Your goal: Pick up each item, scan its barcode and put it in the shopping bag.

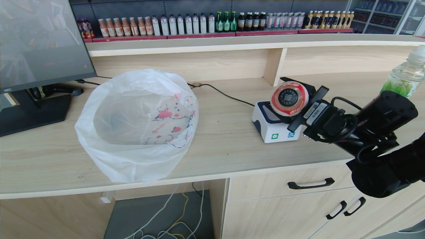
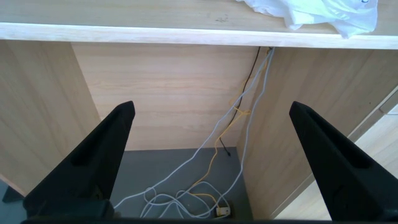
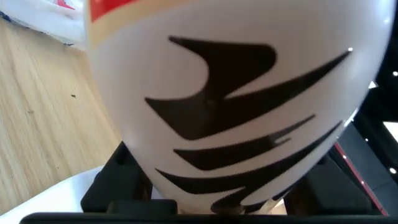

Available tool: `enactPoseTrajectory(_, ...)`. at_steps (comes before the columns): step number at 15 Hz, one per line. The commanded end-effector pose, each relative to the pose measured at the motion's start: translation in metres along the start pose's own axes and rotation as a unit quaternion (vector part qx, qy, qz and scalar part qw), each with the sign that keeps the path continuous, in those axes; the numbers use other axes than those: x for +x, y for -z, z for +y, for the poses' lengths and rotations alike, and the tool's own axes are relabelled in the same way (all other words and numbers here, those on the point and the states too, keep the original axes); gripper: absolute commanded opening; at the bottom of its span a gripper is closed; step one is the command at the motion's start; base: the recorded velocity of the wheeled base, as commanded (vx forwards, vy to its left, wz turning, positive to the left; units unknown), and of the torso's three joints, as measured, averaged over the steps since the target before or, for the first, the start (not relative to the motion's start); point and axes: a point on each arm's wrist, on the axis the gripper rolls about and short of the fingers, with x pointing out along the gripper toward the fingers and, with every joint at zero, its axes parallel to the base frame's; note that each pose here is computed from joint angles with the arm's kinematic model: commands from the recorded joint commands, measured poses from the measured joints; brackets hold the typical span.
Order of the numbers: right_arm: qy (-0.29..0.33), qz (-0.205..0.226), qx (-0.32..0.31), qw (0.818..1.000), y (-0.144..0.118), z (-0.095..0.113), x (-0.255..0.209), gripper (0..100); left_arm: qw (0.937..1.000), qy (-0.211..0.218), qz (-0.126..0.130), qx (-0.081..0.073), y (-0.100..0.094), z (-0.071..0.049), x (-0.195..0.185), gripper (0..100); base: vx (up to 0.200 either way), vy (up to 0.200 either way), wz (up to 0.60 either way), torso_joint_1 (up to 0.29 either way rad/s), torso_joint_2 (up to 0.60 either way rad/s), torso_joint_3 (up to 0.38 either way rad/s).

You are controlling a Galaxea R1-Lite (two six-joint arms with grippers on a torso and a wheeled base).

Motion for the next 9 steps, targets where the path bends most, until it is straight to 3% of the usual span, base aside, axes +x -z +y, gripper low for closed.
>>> enactPoseTrajectory(1, 0.016, -0.008, -0.003, 1.000, -0.011, -0.011, -0.001, 0, 1.0000, 0.000, 0.000, 0.000, 0.000, 0.000, 0.000, 100, 0.000, 0.000, 0.00, 0.000, 0.00, 0.000)
enactPoseTrajectory(6, 0.049, 0.001, 0.071, 0.996, -0.041, -0.020, -0.009, 0, 1.0000, 0.000, 0.000, 0.000, 0.000, 0.000, 0.000, 100, 0.000, 0.000, 0.00, 0.000, 0.00, 0.000)
enactPoseTrajectory(9, 0.082, 0.017, 0.177, 0.981, -0.061, -0.013, -0.006, 0, 1.0000, 0.000, 0.000, 0.000, 0.000, 0.000, 0.000, 100, 0.000, 0.000, 0.00, 0.000, 0.00, 0.000)
